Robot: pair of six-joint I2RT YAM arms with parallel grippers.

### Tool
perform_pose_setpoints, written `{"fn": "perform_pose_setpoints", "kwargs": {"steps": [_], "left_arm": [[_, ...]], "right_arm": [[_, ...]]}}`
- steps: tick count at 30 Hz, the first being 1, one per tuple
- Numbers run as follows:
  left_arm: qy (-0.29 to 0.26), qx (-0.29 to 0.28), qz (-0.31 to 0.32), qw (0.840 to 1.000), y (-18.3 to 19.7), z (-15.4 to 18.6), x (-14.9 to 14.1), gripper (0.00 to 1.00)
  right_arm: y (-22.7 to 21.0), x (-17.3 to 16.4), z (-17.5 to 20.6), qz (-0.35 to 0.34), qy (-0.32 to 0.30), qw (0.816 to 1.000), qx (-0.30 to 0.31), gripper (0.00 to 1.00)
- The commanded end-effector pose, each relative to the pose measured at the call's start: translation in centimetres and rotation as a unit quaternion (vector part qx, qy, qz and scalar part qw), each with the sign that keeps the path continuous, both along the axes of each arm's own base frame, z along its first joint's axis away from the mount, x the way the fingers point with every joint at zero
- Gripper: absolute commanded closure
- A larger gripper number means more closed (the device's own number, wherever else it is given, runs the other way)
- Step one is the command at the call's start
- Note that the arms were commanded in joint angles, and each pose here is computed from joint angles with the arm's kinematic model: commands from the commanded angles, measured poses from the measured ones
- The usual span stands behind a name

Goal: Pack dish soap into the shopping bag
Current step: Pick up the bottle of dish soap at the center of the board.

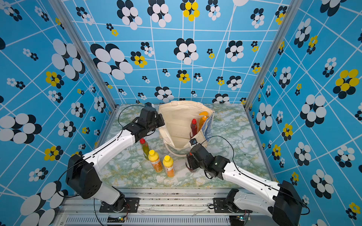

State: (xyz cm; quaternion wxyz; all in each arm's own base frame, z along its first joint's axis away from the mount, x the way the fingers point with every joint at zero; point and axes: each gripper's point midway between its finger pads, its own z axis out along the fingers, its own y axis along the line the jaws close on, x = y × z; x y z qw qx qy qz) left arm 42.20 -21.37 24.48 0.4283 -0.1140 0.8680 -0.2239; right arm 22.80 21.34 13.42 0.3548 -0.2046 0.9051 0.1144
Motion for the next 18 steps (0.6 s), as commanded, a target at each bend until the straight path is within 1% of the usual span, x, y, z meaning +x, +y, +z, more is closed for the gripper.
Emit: {"fn": "perform_pose_setpoints", "kwargs": {"steps": [1,6,8,18], "left_arm": [[-0.013,0.01,0.004,1.0,0.4,1.1,0.0,1.0],[-0.011,0.009,0.002,1.0,0.3,1.1,0.1,1.0],[-0.011,0.009,0.002,1.0,0.4,1.1,0.0,1.0],[-0.01,0.009,0.002,1.0,0.3,1.0,0.1,1.0]], "right_arm": [[-0.2,0.4,-0.1,0.008,-0.03,1.0,-0.006,0.32],[0.2,1.0,0.7,0.021,-0.081,0.996,0.015,0.3],[0.4,1.2,0.9,0.023,-0.092,0.995,0.02,0.3],[0.5,1.6,1.4,0.022,-0.113,0.993,0.028,0.29]]}}
